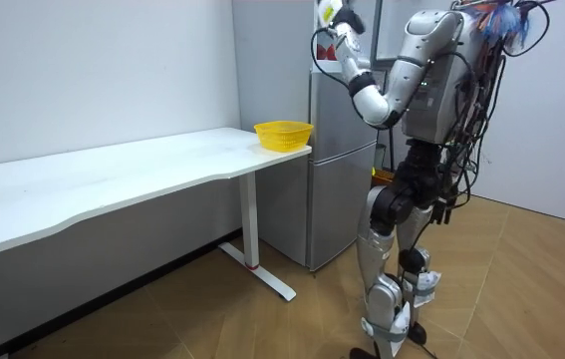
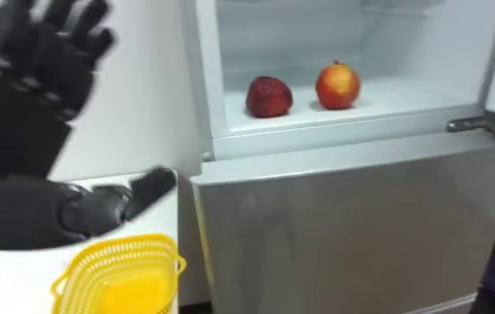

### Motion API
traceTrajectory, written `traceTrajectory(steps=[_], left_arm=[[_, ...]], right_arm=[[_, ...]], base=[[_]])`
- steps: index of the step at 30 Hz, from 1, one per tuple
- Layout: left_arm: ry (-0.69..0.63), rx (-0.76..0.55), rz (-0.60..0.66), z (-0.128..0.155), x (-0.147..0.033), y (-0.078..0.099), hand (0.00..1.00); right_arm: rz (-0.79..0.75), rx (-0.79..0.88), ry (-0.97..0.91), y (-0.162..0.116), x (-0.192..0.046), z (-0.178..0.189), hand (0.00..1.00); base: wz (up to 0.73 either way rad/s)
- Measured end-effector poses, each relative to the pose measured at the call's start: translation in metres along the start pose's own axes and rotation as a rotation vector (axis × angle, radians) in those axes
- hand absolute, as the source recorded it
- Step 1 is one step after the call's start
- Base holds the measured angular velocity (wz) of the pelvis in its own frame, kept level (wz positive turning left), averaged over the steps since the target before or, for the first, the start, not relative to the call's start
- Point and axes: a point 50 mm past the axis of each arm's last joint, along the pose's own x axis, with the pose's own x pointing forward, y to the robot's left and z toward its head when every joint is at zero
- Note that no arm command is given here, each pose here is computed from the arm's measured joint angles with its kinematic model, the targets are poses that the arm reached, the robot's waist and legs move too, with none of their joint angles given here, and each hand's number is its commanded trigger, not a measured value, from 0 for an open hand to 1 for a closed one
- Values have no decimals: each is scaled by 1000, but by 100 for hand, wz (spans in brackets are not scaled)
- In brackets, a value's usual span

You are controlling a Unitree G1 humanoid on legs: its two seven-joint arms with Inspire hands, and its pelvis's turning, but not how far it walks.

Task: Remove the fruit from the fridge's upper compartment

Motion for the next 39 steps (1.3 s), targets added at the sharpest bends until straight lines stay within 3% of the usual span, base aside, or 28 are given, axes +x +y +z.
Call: traceTrajectory(steps=[3,6,7,10,14,16,18,19,21,23,24,27,30,33,36,38,39], left_arm=[[36,254,242,0,-18,27,0],[138,480,499,-6,-53,58,0],[156,503,544,-8,-58,63,0],[288,607,766,-19,-97,87,0],[534,708,1018,-45,-160,110,0],[601,674,1140,-52,-180,117,0],[714,592,1327,-62,-216,126,0],[756,572,1364,-66,-225,126,0],[879,505,1472,-76,-255,126,0],[1093,409,1622,-91,-304,116,0],[1153,390,1648,-94,-317,111,0],[1617,360,1597,-101,-394,64,0],[1923,286,1509,-91,-438,24,0],[2151,259,1337,-79,-461,-2,0],[2252,286,1110,-77,-465,-8,0],[2300,328,826,-84,-461,-12,0],[2302,332,763,-87,-459,-13,0]], right_arm=[[-36,36,8,-2,0,-7,0],[-53,59,40,3,-1,-19,0],[-54,59,42,4,-1,-20,0],[-63,62,42,7,-2,-23,0],[-68,67,42,9,-2,-22,0],[-71,76,41,9,-2,-22,0],[-75,85,47,7,-2,-24,0],[-74,86,52,8,-2,-26,0],[-65,93,63,8,-2,-28,0],[-51,100,88,9,-3,-32,0],[-48,106,93,9,-3,-32,0],[-39,119,106,10,-3,-33,0],[-37,110,111,9,-3,-32,0],[-34,97,106,9,-2,-30,0],[-33,97,90,8,-2,-24,0],[-36,103,57,7,-1,-13,0],[-39,104,48,7,-1,-10,0]], base=[[23],[5],[16],[9],[7],[6],[-7],[-5],[0],[0],[-4],[-1],[-2],[-3],[7],[12],[9]])
